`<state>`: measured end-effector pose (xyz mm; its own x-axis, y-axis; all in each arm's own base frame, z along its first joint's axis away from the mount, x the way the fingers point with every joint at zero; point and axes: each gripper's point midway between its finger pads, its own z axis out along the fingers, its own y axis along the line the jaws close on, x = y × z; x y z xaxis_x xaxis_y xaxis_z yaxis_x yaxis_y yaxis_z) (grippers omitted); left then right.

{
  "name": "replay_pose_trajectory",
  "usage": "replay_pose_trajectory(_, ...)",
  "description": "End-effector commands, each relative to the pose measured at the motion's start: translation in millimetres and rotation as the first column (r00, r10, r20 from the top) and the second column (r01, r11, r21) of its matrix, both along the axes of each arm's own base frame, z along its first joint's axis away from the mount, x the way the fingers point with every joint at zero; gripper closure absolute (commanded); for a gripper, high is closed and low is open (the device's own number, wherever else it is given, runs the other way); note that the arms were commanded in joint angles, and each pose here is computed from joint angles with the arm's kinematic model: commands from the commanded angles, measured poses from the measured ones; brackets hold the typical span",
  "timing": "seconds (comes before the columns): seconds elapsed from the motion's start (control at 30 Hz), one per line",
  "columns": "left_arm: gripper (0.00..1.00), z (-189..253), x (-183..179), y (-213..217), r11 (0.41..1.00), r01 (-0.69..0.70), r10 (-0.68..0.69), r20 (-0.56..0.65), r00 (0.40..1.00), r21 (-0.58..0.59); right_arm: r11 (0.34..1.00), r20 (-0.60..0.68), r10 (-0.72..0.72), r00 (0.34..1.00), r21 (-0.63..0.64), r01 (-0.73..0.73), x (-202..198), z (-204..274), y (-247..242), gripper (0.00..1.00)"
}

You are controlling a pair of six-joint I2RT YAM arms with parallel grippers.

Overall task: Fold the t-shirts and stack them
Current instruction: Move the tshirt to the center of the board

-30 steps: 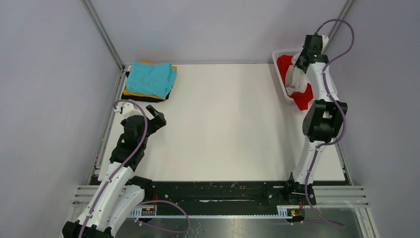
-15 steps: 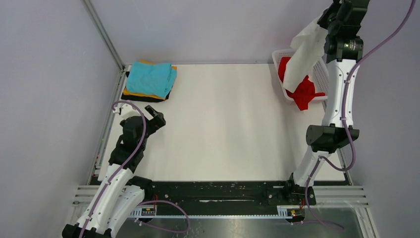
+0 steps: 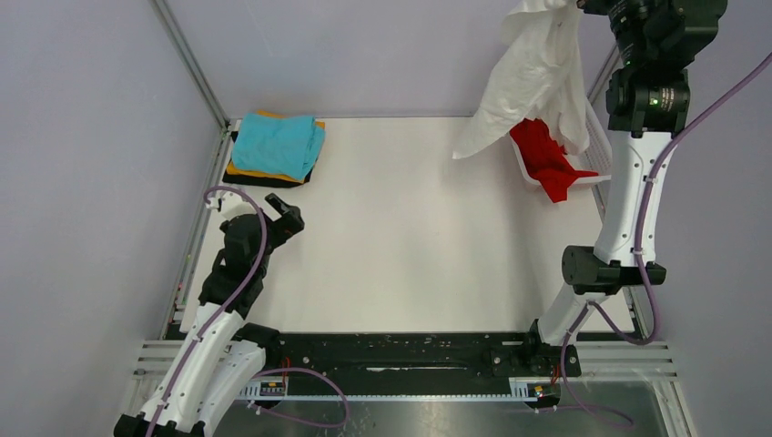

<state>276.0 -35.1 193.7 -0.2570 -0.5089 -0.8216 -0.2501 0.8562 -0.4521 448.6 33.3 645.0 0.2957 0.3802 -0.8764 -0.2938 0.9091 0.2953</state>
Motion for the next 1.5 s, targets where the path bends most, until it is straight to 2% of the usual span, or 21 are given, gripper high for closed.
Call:
replay_pose_trajectory(0.0, 0.01, 9, -1, -1, 1.000, 0.009, -0.009, 0.029, 1.000, -0.011, 0.971, 0.191, 0.241, 0.952, -0.057, -0.234, -56, 54, 57, 1.00)
replay_pose_trajectory(0.1, 0.01, 11, -3, -1, 1.000, 0.006, -0.006, 0.031, 1.000, -0.010, 0.920, 0.156, 0.392, 0.907, -0.083, -0.384, -70, 46, 100, 1.00)
replay_pose_trajectory(0.33, 0.01, 15, -10, 5, 1.000, -0.019, 0.019, 0.038, 0.999, -0.014, 0.720, 0.059, 0.691, 0.721, -0.144, -0.679, -121, 19, 206, 1.00)
replay_pose_trajectory(0.5, 0.01, 20, -16, 11, 0.998, -0.055, 0.056, 0.033, 0.998, -0.020, 0.603, 0.010, 0.794, 0.608, -0.140, -0.785, -141, 5, 251, 1.00)
replay_pose_trajectory(0.63, 0.01, 21, -19, 16, 0.995, -0.090, 0.091, 0.036, 0.995, -0.033, 0.538, -0.062, 0.834, 0.548, -0.121, -0.834, -159, -8, 260, 1.00)
replay_pose_trajectory(0.7, 0.01, 19, -22, 19, 0.993, -0.113, 0.114, 0.020, 0.993, -0.042, 0.561, -0.150, 0.805, 0.574, -0.124, -0.818, -162, -29, 253, 1.00)
replay_pose_trajectory(0.73, 0.01, 20, -23, 21, 0.991, -0.124, 0.125, 0.015, 0.992, -0.047, 0.603, -0.191, 0.764, 0.617, -0.130, -0.787, -164, -40, 243, 1.00)
replay_pose_trajectory(0.83, 0.01, 19, -28, 24, 0.987, -0.152, 0.152, -0.005, 0.988, -0.059, 0.789, -0.335, 0.522, 0.785, -0.161, -0.593, -143, -94, 200, 1.00)
replay_pose_trajectory(0.9, 0.01, 18, -31, 24, 0.986, -0.152, 0.151, -0.014, 0.988, -0.070, 0.892, -0.438, 0.314, 0.843, -0.167, -0.420, -123, -145, 161, 1.00)
replay_pose_trajectory(0.97, 0.01, 16, -33, 22, 0.986, -0.146, 0.145, -0.023, 0.989, -0.083, 0.949, -0.519, 0.164, 0.839, -0.147, -0.277, -108, -200, 125, 1.00)
replay_pose_trajectory(1.03, 0.01, 12, -33, 19, 0.987, -0.134, 0.131, -0.037, 0.991, -0.089, 0.988, -0.610, 0.019, 0.792, -0.111, -0.109, -89, -265, 86, 0.99)
replay_pose_trajectory(1.07, 0.01, 11, -33, 16, 0.987, -0.127, 0.123, -0.047, 0.991, -0.096, 0.993, -0.661, -0.063, 0.748, -0.119, -0.022, -82, -300, 66, 0.96)
replay_pose_trajectory(1.1, 0.01, 9, -33, 13, 0.988, -0.113, 0.107, -0.058, 0.993, -0.102, 0.989, -0.714, -0.139, 0.686, -0.140, 0.054, -79, -334, 47, 0.89)
replay_pose_trajectory(1.13, 0.01, 6, -33, 9, 0.989, -0.098, 0.091, -0.069, 0.994, -0.110, 0.973, -0.759, -0.232, 0.608, -0.191, 0.134, -77, -367, 27, 0.75)
replay_pose_trajectory(1.17, 0.01, 4, -33, 5, 0.989, -0.080, 0.070, -0.081, 0.994, -0.122, 0.961, -0.784, -0.277, 0.556, -0.237, 0.144, -78, -389, 19, 0.55)
replay_pose_trajectory(1.2, 0.01, 1, -33, 0, 0.989, -0.062, 0.049, -0.095, 0.994, -0.135, 0.947, -0.795, -0.320, 0.516, -0.284, 0.150, -79, -405, 12, 0.28)
replay_pose_trajectory(1.23, 0.01, -3, -33, -6, 0.987, -0.041, 0.024, -0.113, 0.993, -0.153, 0.942, -0.808, -0.334, 0.486, -0.302, 0.145, -80, -416, 10, 0.09)
replay_pose_trajectory(1.27, 0.01, -10, -34, -11, 0.984, -0.028, 0.005, -0.134, 0.991, -0.174, 0.944, -0.819, -0.329, 0.470, -0.304, 0.131, -82, -423, 11, 0.01)
replay_pose_trajectory(1.47, 0.01, -58, -48, -45, 0.959, 0.088, -0.164, -0.278, 0.946, -0.270, 0.973, -0.849, -0.232, 0.474, -0.201, 0.117, -103, -439, 24, 0.01)
